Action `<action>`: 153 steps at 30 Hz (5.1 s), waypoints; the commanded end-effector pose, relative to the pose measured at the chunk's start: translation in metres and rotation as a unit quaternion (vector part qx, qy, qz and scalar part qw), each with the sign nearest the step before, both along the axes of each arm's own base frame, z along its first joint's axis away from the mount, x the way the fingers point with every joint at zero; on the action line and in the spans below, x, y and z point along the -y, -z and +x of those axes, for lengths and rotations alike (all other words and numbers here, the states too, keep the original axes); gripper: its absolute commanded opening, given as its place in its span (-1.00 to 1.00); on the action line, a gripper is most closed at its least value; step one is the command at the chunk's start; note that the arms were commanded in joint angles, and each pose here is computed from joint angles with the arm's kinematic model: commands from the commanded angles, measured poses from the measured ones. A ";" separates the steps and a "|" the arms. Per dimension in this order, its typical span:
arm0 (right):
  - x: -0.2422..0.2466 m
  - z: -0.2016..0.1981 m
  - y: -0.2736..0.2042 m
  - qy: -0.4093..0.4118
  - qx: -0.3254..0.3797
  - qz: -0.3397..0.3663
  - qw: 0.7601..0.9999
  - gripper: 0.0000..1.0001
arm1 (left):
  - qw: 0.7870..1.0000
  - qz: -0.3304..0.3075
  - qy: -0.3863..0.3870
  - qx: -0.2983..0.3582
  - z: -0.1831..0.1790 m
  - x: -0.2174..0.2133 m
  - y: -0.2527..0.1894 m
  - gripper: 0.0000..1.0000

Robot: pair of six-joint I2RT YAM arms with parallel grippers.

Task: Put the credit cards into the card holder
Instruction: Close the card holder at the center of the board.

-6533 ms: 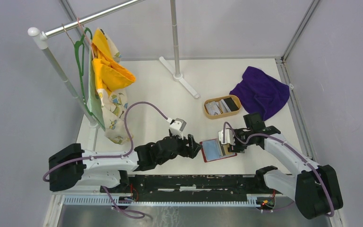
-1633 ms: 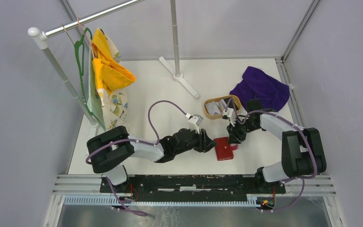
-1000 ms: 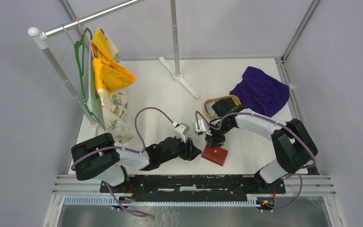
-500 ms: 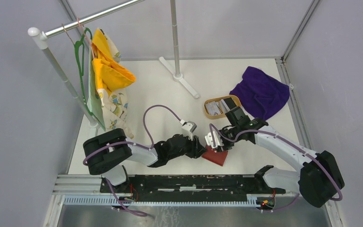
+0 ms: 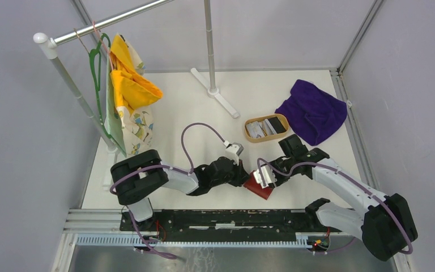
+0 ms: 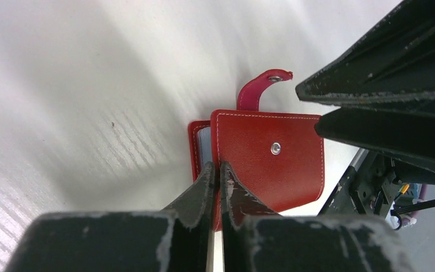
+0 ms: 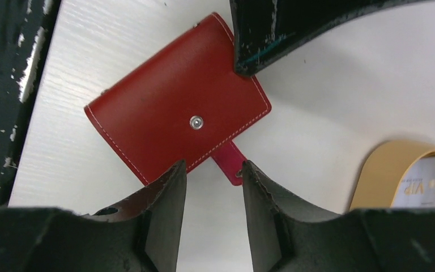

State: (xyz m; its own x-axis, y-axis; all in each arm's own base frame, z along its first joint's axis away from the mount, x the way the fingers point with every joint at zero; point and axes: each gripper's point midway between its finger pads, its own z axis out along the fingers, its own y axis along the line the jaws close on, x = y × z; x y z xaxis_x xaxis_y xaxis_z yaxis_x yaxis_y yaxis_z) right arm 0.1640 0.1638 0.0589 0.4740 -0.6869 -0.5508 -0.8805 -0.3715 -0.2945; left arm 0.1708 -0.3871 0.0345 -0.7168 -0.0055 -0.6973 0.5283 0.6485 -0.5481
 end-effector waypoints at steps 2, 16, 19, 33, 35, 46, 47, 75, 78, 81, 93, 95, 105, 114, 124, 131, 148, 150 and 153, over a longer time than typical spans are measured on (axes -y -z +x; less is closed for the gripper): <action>0.018 0.010 0.008 0.036 0.002 -0.022 0.999 -0.09 | 1.000 0.017 -0.013 -0.016 0.005 0.003 0.009 -0.96; 0.018 0.031 -0.008 0.164 -0.094 0.051 0.981 -0.14 | 0.999 -0.014 -0.039 -0.033 0.006 0.002 0.001 -0.96; 0.011 0.025 -0.008 0.164 -0.134 0.060 0.975 -0.14 | 0.998 -0.024 -0.036 -0.035 0.004 0.004 -0.003 -0.96; 0.009 0.037 0.002 0.218 -0.159 0.054 0.961 -0.40 | 0.998 -0.036 -0.029 -0.034 0.002 0.006 -0.010 -0.96; 0.008 0.040 0.003 0.225 -0.155 0.054 0.960 -0.44 | 0.998 -0.038 -0.029 -0.033 0.002 0.006 -0.011 -0.96; 0.003 0.057 -0.001 0.249 -0.129 0.052 0.958 -0.86 | 0.998 -0.049 -0.029 -0.029 0.002 0.005 -0.021 -0.94; 0.002 0.060 -0.003 0.253 -0.123 0.055 0.958 -0.90 | 0.998 -0.052 -0.028 -0.028 0.001 0.006 -0.023 -0.93; -0.009 0.070 -0.012 0.248 -0.109 0.077 0.960 -1.00 | 0.993 -0.109 0.038 -0.023 -0.016 0.024 -0.068 -0.81; -0.008 0.068 -0.008 0.246 -0.113 0.072 0.960 -1.00 | 0.994 -0.101 0.038 -0.033 -0.014 0.030 -0.056 -0.82; -0.007 0.066 -0.005 0.244 -0.118 0.066 0.960 -1.00 | 0.995 -0.089 0.036 -0.041 -0.012 0.036 -0.044 -0.82; -0.004 0.071 -0.005 0.262 -0.118 0.062 0.956 -0.55 | 0.998 -0.022 -0.012 -0.059 0.000 0.024 -0.004 -0.93; -0.005 0.071 -0.007 0.262 -0.117 0.068 0.955 -0.42 | 0.998 -0.017 -0.015 -0.061 0.000 0.022 -0.001 -0.94; -0.014 0.074 -0.012 0.261 -0.147 0.078 0.951 -0.30 | 0.998 -0.018 -0.013 -0.061 -0.001 0.021 -0.001 -0.96; -0.013 0.075 -0.006 0.269 -0.165 0.064 0.947 -0.36 | 0.998 -0.018 -0.013 -0.060 -0.001 0.020 -0.001 -0.96; -0.012 0.072 -0.004 0.263 -0.175 0.055 0.947 -0.57 | 0.998 -0.017 -0.014 -0.059 -0.001 0.019 -0.002 -0.96; -0.013 0.072 -0.006 0.260 -0.178 0.058 0.947 -0.77 | 0.998 -0.014 -0.013 -0.059 -0.002 0.019 0.000 -0.96; -0.010 0.071 0.000 0.267 -0.183 0.046 0.945 -0.78 | 0.998 -0.014 -0.014 -0.059 0.000 0.020 -0.001 -0.97; -0.010 0.072 -0.001 0.267 -0.181 0.047 0.945 -0.83 | 0.998 -0.013 -0.013 -0.059 -0.001 0.020 -0.001 -0.96; -0.010 0.073 -0.004 0.268 -0.178 0.049 0.946 -0.98 | 0.998 -0.012 -0.014 -0.059 0.000 0.019 0.000 -0.96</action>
State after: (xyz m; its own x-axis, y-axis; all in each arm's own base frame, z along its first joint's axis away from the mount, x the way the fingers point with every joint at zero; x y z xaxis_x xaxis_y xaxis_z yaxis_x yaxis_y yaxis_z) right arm 0.2259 0.1704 0.0484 -0.1762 -0.7265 -0.6641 -0.9829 0.1666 0.0785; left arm 0.1626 -0.4099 0.0395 -0.7962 -0.0259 -0.6045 0.4687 0.6055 -0.6432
